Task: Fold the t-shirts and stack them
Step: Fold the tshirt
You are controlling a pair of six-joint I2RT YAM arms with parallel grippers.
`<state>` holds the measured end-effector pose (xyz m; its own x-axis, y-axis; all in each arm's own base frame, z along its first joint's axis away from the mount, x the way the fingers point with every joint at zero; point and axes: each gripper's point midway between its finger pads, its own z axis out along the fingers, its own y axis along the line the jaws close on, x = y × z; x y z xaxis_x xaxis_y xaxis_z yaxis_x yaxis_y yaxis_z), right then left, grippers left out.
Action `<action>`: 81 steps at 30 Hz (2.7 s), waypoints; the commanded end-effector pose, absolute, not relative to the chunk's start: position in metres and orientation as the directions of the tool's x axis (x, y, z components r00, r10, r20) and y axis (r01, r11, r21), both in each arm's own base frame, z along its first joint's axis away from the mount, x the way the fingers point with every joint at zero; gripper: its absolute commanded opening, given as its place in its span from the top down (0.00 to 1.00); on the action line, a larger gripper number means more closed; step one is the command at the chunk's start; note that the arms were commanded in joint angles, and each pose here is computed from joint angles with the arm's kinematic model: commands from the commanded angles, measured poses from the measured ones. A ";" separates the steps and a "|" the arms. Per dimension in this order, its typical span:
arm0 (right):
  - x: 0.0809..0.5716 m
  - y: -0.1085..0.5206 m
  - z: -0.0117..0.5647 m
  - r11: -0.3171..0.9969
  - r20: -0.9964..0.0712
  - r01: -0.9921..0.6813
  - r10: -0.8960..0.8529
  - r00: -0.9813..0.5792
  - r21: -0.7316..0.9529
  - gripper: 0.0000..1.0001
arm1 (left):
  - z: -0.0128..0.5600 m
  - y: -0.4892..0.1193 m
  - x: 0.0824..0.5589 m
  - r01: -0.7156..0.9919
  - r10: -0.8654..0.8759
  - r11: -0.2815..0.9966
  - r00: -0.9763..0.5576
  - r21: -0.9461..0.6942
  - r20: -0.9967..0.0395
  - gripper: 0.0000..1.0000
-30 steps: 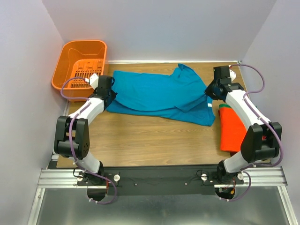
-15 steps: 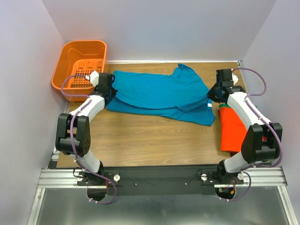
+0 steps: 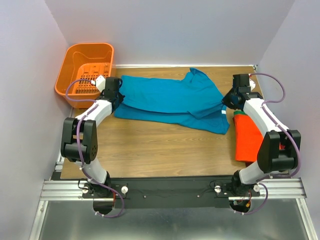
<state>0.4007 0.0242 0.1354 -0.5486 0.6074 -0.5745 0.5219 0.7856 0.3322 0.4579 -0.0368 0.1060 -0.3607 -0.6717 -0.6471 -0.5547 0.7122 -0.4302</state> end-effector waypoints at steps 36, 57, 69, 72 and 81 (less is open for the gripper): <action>0.377 0.092 0.071 0.823 -0.459 0.364 0.551 -0.697 0.436 0.27 | 0.114 -0.094 0.426 -0.320 -0.577 0.817 -0.425 -0.480 -0.698 0.52; 0.378 0.148 0.038 0.815 -0.404 0.319 0.532 -0.745 0.485 0.34 | 0.048 -0.047 0.379 -0.606 -0.634 0.727 -0.412 -0.323 -0.654 0.57; 0.385 0.148 0.030 0.811 -0.402 0.333 0.541 -0.739 0.481 0.39 | 0.034 -0.031 0.390 -0.645 -0.622 0.717 -0.422 -0.263 -0.660 0.59; 0.387 0.147 0.029 0.810 -0.403 0.337 0.544 -0.736 0.480 0.43 | 0.032 -0.029 0.392 -0.649 -0.612 0.721 -0.433 -0.243 -0.661 0.62; 0.390 0.147 0.029 0.811 -0.407 0.339 0.546 -0.732 0.477 0.64 | 0.028 -0.027 0.396 -0.653 -0.593 0.730 -0.455 -0.203 -0.665 0.72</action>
<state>0.3783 0.1458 0.0277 -0.7480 0.5397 -0.3863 0.3403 0.8116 0.4748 0.3950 -0.0389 0.0287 -0.4637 -0.6149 -0.6379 -0.6259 0.7369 -0.2554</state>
